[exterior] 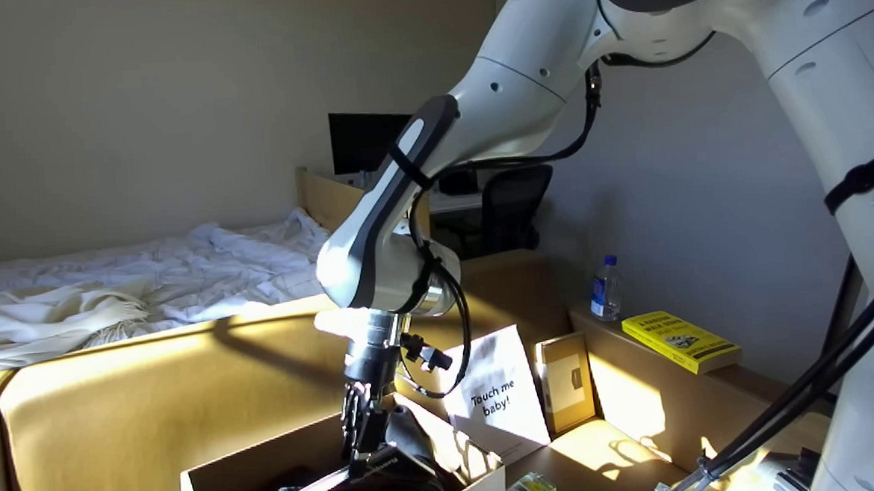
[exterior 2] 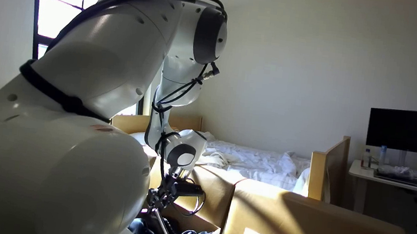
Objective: Remove the books from the right armrest of the sofa and place them inside the white storage box
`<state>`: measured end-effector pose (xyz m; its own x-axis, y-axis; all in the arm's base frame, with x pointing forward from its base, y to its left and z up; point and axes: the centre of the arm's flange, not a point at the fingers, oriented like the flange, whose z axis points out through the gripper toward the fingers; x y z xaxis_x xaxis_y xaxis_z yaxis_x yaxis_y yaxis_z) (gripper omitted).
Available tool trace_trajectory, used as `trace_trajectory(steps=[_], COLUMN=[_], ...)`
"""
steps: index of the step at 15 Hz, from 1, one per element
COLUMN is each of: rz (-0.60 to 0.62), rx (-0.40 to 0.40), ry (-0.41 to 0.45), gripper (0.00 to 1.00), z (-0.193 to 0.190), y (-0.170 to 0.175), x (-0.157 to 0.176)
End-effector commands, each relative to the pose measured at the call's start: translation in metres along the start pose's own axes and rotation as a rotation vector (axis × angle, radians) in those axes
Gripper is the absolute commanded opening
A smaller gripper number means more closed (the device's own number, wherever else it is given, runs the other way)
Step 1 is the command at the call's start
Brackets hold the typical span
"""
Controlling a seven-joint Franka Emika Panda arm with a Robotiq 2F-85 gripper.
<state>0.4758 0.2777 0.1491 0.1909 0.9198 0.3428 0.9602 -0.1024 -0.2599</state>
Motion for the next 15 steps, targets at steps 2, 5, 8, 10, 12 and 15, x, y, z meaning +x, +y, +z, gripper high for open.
trace_trajectory(steps=[2, 5, 8, 10, 12, 15], rz=[-0.047, -0.079, -0.053, -0.025, 0.001, 0.092], rx=[-0.075, -0.144, -0.234, -0.288, -0.323, -0.365], ry=[0.024, 0.029, -0.038, -0.128, -0.222, -0.355], gripper=[0.86, 0.99, 1.00, 1.00, 1.00, 1.00], z=[-0.048, -0.089, -0.132, -0.165, -0.196, -0.235], y=[-0.013, -0.024, -0.036, -0.048, -0.062, -0.081], x=[0.015, 0.026, 0.014, -0.007, -0.035, -0.090])
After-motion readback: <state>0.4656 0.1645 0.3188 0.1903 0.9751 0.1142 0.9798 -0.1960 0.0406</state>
